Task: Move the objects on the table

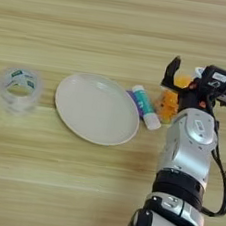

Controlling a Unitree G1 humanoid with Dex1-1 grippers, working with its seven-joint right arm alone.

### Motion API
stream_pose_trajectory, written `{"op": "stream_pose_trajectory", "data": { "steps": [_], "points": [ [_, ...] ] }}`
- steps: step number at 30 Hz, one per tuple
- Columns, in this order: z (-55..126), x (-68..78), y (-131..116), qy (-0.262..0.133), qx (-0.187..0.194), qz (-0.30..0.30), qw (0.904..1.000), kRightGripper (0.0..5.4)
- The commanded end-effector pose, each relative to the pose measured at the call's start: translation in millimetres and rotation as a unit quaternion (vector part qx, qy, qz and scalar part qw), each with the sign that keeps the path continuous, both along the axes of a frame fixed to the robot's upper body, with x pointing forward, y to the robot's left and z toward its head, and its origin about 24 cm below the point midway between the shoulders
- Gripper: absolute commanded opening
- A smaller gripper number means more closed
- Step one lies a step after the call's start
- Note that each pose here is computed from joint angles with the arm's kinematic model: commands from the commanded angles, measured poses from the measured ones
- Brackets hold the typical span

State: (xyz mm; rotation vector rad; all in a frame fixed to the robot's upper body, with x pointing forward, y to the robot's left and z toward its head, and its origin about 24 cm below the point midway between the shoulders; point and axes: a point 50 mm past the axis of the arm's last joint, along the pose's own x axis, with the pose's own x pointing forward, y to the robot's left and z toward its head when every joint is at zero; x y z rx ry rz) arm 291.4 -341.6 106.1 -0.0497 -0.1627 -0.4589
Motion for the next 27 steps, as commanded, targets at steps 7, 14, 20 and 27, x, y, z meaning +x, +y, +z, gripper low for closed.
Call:
{"op": "stream_pose_trajectory", "data": {
  "steps": [7, 14, 20, 27],
  "points": [
    [30.2, 15.7, -12, -0.044, 0.001, 0.002, 0.999, 5.36],
    [20.4, 19.7, -13, -0.028, 0.031, 0.013, 0.9991, 5.36],
    [16.0, 21.4, -14, -0.021, 0.04, 0.017, 0.9988, 5.36],
    [14.4, 22.2, -15, -0.02, 0.044, 0.018, 0.9986, 5.21]
  ]
}}
